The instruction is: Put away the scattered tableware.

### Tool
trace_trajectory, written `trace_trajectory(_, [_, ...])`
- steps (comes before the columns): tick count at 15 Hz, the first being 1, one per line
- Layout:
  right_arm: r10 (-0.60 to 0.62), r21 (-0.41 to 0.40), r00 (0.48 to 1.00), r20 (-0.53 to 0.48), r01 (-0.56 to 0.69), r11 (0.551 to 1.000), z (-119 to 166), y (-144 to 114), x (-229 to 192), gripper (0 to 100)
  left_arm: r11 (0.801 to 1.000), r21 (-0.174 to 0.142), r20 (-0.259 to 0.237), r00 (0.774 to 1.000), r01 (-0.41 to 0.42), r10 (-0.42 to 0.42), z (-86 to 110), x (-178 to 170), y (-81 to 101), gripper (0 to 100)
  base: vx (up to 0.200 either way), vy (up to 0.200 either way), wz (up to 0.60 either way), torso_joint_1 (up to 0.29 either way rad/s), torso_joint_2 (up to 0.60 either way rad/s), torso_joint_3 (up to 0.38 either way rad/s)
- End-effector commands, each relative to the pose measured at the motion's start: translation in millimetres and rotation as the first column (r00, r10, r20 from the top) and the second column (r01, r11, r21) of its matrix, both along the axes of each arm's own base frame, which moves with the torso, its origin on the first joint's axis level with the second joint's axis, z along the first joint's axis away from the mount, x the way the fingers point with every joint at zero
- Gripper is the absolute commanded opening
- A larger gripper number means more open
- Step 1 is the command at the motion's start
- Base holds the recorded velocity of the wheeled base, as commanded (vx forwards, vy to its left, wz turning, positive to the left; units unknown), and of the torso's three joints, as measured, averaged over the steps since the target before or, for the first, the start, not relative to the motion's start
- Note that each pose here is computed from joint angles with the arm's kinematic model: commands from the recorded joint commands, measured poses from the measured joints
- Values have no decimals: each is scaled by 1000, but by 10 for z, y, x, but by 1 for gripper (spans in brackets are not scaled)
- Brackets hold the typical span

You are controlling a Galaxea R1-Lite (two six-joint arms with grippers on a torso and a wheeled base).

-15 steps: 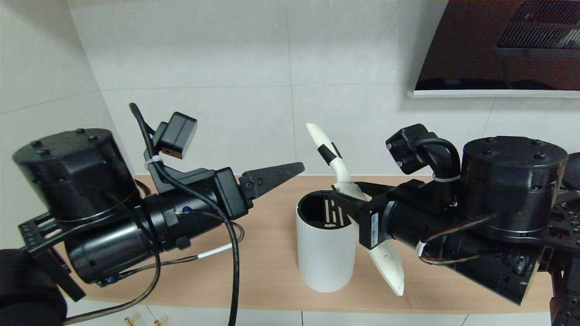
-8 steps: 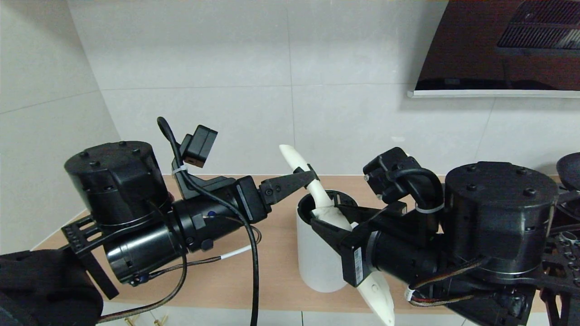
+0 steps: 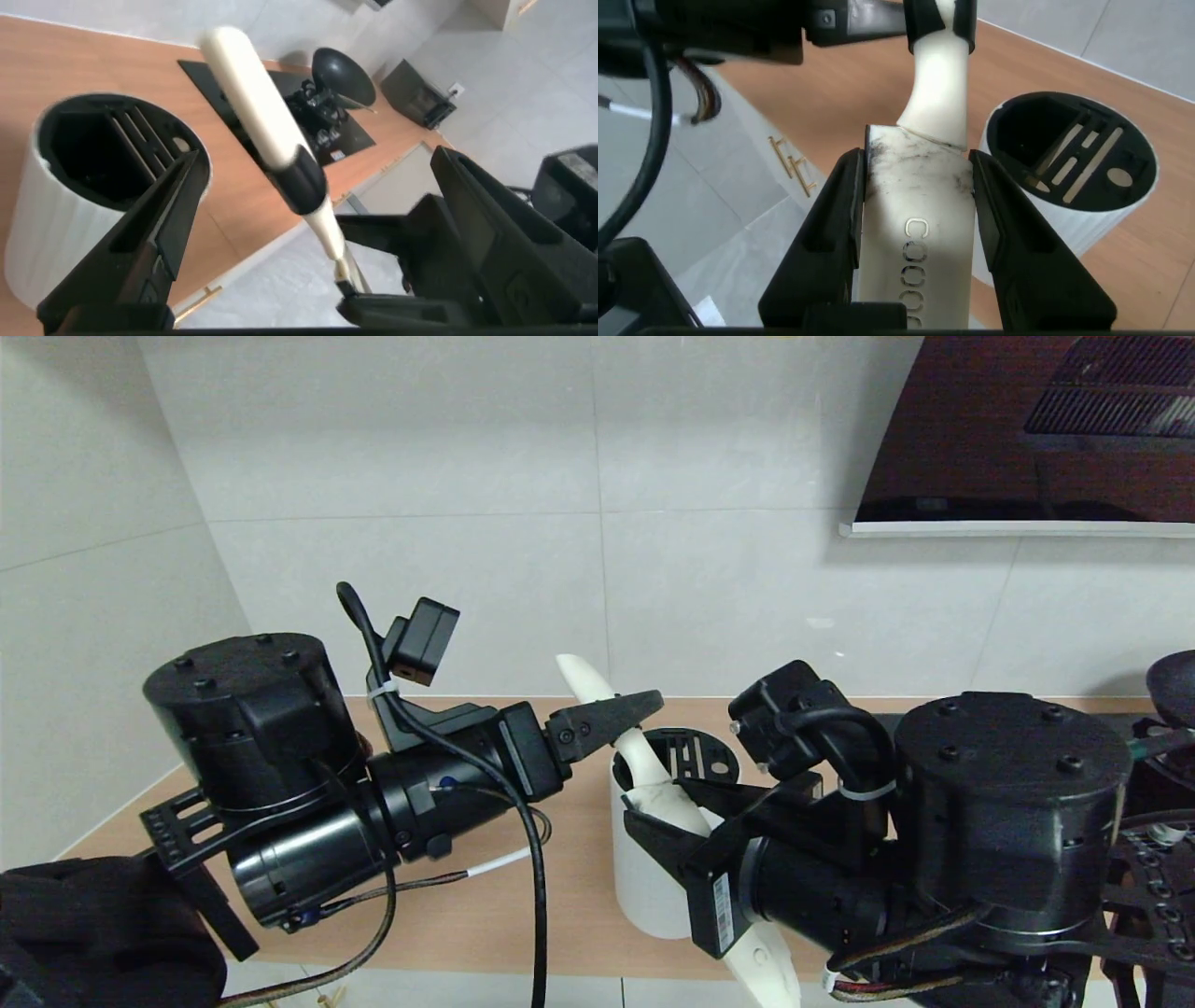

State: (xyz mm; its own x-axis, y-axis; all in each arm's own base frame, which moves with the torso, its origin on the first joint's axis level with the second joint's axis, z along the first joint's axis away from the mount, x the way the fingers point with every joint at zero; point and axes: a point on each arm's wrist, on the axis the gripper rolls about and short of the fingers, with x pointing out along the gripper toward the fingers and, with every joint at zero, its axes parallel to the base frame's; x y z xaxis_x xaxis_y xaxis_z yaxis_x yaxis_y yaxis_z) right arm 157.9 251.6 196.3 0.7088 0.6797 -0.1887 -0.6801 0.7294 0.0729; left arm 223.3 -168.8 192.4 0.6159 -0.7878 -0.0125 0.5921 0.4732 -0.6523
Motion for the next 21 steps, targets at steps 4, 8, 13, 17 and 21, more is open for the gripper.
trace_trajectory(4, [14, 10, 1000, 6, -14, 1000, 5, 26, -35, 0, 1000, 5, -7, 1000, 9, -9, -24, -9, -38, 0, 0, 0, 0, 0, 0, 0])
trace_trajectory(8, [19, 12, 1000, 7, -19, 1000, 11, 31, -48, 0, 1000, 7, -9, 1000, 4, -4, -36, 0, -49, 0, 0, 0, 0, 0, 0, 0])
trace_trajectory(13, [16, 9, 1000, 6, -16, 1000, 2, 29, -43, 0, 1000, 6, -6, 1000, 2, -2, -33, 1, -49, 0, 0, 0, 0, 0, 0, 0])
trace_trajectory(17, [13, 21, 1000, 15, -13, 1000, 6, 33, -36, 0, 1000, 7, -2, 1000, 6, -6, -29, -10, -66, 0, 0, 0, 0, 0, 0, 0])
trace_trajectory(21, [11, 24, 1000, 15, -12, 1000, 11, 28, -33, 100, 1000, 7, 7, 1000, -20, 20, -11, -34, -127, 0, 0, 0, 0, 0, 0, 0])
